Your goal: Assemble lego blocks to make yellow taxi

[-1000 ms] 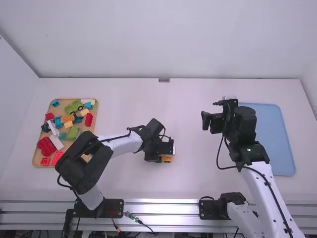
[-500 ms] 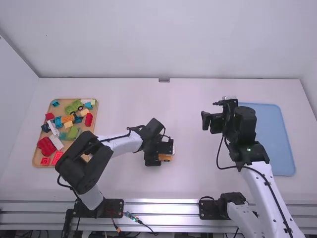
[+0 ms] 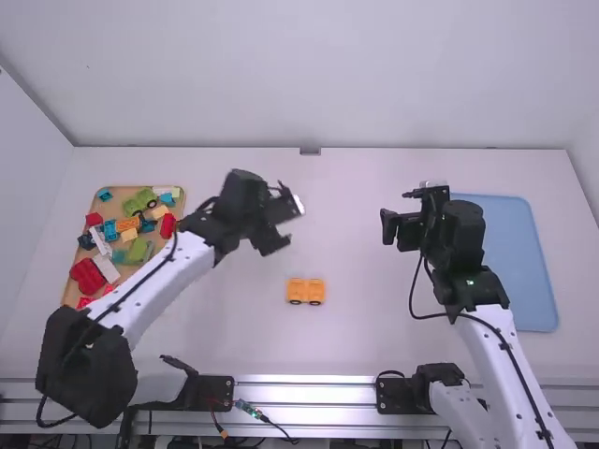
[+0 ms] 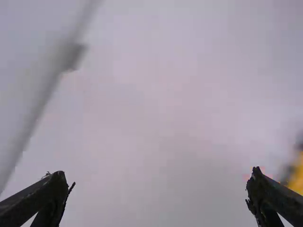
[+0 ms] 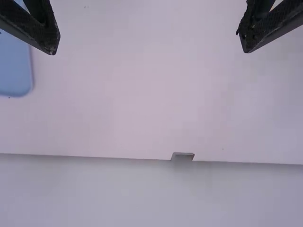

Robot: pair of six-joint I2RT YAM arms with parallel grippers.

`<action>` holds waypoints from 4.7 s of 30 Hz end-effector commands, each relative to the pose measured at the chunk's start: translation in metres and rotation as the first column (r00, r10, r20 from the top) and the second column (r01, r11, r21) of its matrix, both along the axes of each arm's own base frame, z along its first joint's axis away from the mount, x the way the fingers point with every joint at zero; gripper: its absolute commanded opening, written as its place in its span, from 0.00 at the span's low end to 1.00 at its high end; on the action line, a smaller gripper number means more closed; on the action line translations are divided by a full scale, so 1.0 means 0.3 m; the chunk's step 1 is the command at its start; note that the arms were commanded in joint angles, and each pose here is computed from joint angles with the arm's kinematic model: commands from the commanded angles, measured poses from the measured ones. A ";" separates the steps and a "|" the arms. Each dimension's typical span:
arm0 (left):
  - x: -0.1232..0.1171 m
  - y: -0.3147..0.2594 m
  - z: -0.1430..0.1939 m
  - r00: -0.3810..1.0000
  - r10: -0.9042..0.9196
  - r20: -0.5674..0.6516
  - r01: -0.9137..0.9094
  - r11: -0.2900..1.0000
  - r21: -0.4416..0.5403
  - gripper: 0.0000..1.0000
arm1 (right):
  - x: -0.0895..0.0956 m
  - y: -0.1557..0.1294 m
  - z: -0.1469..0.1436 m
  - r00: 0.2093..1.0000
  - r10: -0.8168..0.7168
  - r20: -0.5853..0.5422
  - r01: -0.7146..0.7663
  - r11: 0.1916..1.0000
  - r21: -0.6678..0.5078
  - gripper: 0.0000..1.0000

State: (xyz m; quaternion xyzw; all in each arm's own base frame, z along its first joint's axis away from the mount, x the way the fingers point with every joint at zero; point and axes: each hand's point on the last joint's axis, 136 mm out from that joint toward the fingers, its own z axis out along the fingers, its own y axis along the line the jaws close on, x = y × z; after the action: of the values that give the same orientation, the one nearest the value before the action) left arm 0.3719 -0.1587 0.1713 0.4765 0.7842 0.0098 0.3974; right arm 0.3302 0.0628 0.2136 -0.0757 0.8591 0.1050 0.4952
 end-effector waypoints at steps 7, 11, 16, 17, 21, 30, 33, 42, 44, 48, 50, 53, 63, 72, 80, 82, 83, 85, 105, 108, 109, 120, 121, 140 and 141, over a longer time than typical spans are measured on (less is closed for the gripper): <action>0.168 0.595 0.123 0.672 0.726 -0.143 -0.720 0.598 -0.352 0.99 | 0.018 0.031 0.075 0.998 0.029 0.062 -0.029 1.000 0.002 0.99; 0.163 0.775 0.128 0.487 0.828 -0.278 -0.845 0.366 -0.391 0.99 | 0.017 0.054 0.084 0.996 0.049 0.074 -0.049 0.999 0.004 0.99; 0.180 0.889 0.114 0.389 0.839 -0.381 -0.899 0.255 -0.357 0.99 | 0.014 0.086 0.094 0.993 0.077 0.088 -0.078 0.997 0.004 0.99; 0.192 0.918 0.097 0.362 0.846 -0.391 -0.917 0.248 -0.313 0.99 | 0.011 0.097 0.094 0.992 0.088 0.088 -0.088 0.996 0.001 0.99; 0.231 0.993 0.062 0.277 0.884 -0.377 -0.954 0.207 -0.215 0.99 | 0.008 0.103 0.090 0.991 0.102 0.089 -0.101 0.995 -0.020 0.99; 0.353 1.096 -0.028 0.321 0.899 -0.298 -0.941 0.339 0.007 0.99 | 0.008 0.101 0.090 0.991 0.102 0.089 -0.100 0.995 -0.021 0.99; 0.358 1.128 -0.048 0.363 0.893 -0.267 -0.916 0.394 0.070 0.99 | 0.007 0.101 0.089 0.991 0.102 0.088 -0.100 0.995 -0.022 0.99; 0.330 1.213 -0.105 0.561 0.794 -0.235 -0.768 0.605 0.209 1.00 | 0.008 0.102 0.090 0.989 0.112 0.094 -0.109 0.993 -0.038 0.99; 0.333 1.216 -0.140 0.640 0.727 -0.250 -0.691 0.686 0.227 0.97 | 0.007 0.104 0.089 0.989 0.115 0.092 -0.112 0.993 -0.036 0.99; 0.326 1.230 -0.180 0.649 0.712 -0.268 -0.668 0.702 0.248 0.99 | 0.012 0.105 0.101 0.988 0.115 0.108 -0.112 0.993 -0.034 0.99; 0.328 1.246 -0.191 0.633 0.730 -0.258 -0.680 0.684 0.264 0.99 | 0.015 0.106 0.108 0.986 0.115 0.118 -0.111 0.993 -0.033 0.99; 0.337 1.273 -0.211 0.574 0.783 -0.239 -0.733 0.622 0.276 0.99 | 0.019 0.120 0.125 0.982 0.127 0.141 -0.123 0.992 -0.031 0.99; 0.345 1.312 -0.201 0.387 0.893 -0.231 -0.881 0.431 0.193 0.99 | 0.023 0.151 0.157 0.967 0.169 0.192 -0.159 0.985 -0.067 0.99; 0.309 1.174 -0.249 0.585 0.731 -0.351 -0.696 0.675 0.245 0.99 | 0.043 0.084 0.161 0.976 0.102 0.192 -0.095 0.994 -0.047 0.99; 0.302 1.198 -0.279 0.718 0.617 -0.322 -0.526 0.784 0.330 0.99 | 0.037 0.069 0.135 0.983 0.092 0.159 -0.084 0.995 -0.052 1.00; 0.316 1.200 -0.295 0.745 0.592 -0.307 -0.493 0.799 0.343 0.94 | 0.034 0.072 0.130 0.984 0.095 0.152 -0.088 0.995 -0.052 0.99; 0.319 1.202 -0.301 0.753 0.584 -0.302 -0.483 0.803 0.348 0.94 | 0.034 0.073 0.129 0.984 0.095 0.151 -0.088 0.995 -0.052 0.99; 0.318 1.210 -0.321 0.771 0.563 -0.297 -0.457 0.814 0.358 0.95 | 0.033 0.072 0.127 0.984 0.096 0.148 -0.089 0.995 -0.051 0.99; 0.285 1.153 -0.471 0.842 0.431 -0.325 -0.338 0.890 0.307 0.74 | 0.027 0.123 0.148 0.974 0.141 0.177 -0.132 0.990 -0.058 0.99; 0.277 1.151 -0.487 0.841 0.428 -0.330 -0.334 0.891 0.307 0.72 | 0.027 0.121 0.148 0.975 0.139 0.176 -0.131 0.990 -0.057 0.99; 0.276 1.145 -0.492 0.843 0.424 -0.331 -0.330 0.894 0.303 0.72 | 0.028 0.116 0.147 0.975 0.135 0.176 -0.127 0.990 -0.057 0.99; 0.253 1.134 -0.536 0.846 0.409 -0.342 -0.315 0.901 0.298 0.63 | 0.029 0.110 0.145 0.976 0.131 0.173 -0.123 0.991 -0.056 0.99; 0.253 1.130 -0.537 0.846 0.407 -0.343 -0.313 0.902 0.298 0.63 | 0.029 0.112 0.146 0.976 0.132 0.174 -0.124 0.991 -0.056 0.99; 0.208 1.092 -0.620 0.857 0.356 -0.372 -0.259 0.922 0.287 0.54 | 0.025 0.124 0.149 0.972 0.153 0.177 -0.147 0.988 -0.046 0.99; 0.206 1.092 -0.625 0.855 0.357 -0.375 -0.259 0.922 0.288 0.51 | 0.025 0.125 0.149 0.972 0.153 0.177 -0.148 0.988 -0.046 0.99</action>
State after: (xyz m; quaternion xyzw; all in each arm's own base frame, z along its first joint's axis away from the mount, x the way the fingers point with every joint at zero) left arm 0.4418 0.1777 0.0008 0.3695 0.9105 0.0836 0.1660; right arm 0.3342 0.0994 0.2399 -0.1564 0.8159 0.1195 0.5437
